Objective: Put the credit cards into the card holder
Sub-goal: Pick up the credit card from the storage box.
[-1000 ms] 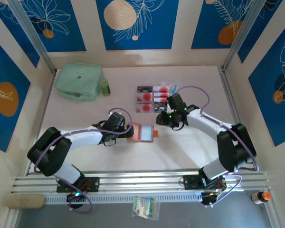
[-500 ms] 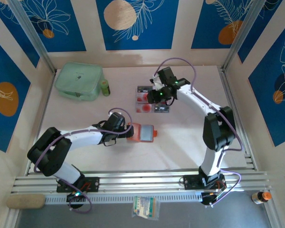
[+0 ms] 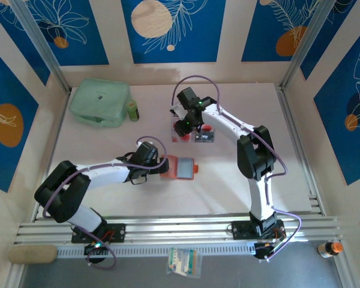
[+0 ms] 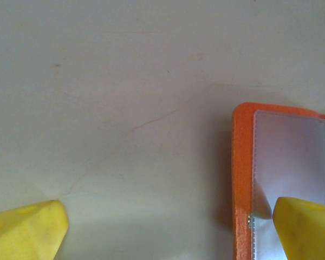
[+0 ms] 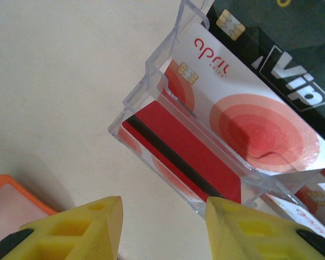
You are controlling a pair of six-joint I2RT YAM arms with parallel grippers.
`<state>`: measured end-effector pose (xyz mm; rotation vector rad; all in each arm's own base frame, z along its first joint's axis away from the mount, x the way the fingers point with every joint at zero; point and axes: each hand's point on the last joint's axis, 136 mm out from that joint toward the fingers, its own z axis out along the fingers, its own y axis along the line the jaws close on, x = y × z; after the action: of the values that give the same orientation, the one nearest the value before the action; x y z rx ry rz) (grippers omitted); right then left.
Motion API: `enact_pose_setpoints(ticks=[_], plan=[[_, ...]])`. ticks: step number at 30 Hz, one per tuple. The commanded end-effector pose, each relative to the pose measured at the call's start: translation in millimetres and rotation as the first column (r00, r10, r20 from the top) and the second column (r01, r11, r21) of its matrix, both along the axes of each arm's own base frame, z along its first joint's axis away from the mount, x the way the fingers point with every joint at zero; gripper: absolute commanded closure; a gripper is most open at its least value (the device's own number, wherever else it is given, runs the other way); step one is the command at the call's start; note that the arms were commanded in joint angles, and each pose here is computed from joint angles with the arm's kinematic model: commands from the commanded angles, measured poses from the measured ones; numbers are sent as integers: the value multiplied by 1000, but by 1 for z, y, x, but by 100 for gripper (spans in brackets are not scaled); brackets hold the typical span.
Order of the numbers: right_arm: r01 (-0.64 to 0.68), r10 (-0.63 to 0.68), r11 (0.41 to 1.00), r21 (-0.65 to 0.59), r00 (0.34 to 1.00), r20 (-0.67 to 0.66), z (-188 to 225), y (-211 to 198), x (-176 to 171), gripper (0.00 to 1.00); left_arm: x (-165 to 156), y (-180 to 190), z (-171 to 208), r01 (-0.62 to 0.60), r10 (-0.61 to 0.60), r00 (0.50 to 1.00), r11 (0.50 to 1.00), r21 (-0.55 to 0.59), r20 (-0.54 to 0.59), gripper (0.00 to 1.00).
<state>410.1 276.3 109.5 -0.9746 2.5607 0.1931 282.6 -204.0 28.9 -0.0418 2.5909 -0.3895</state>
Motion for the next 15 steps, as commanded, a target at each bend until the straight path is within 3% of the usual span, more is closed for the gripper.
enact_pose_setpoints(ticks=[1, 11, 15], plan=[[-45, 47, 996, -83, 998, 31, -4, -1, 5, 55, -12, 13, -22, -15, 19, 998, 998, 55, -68, 0], [-92, 103, 980, -174, 993, 52, -19, 6, 14, 57, -12, 13, -22, -15, 18, 998, 998, 54, -67, 0], [-92, 103, 979, -181, 993, 52, -21, 5, 15, 65, -11, 13, -22, -12, 16, 998, 998, 55, -64, 0]])
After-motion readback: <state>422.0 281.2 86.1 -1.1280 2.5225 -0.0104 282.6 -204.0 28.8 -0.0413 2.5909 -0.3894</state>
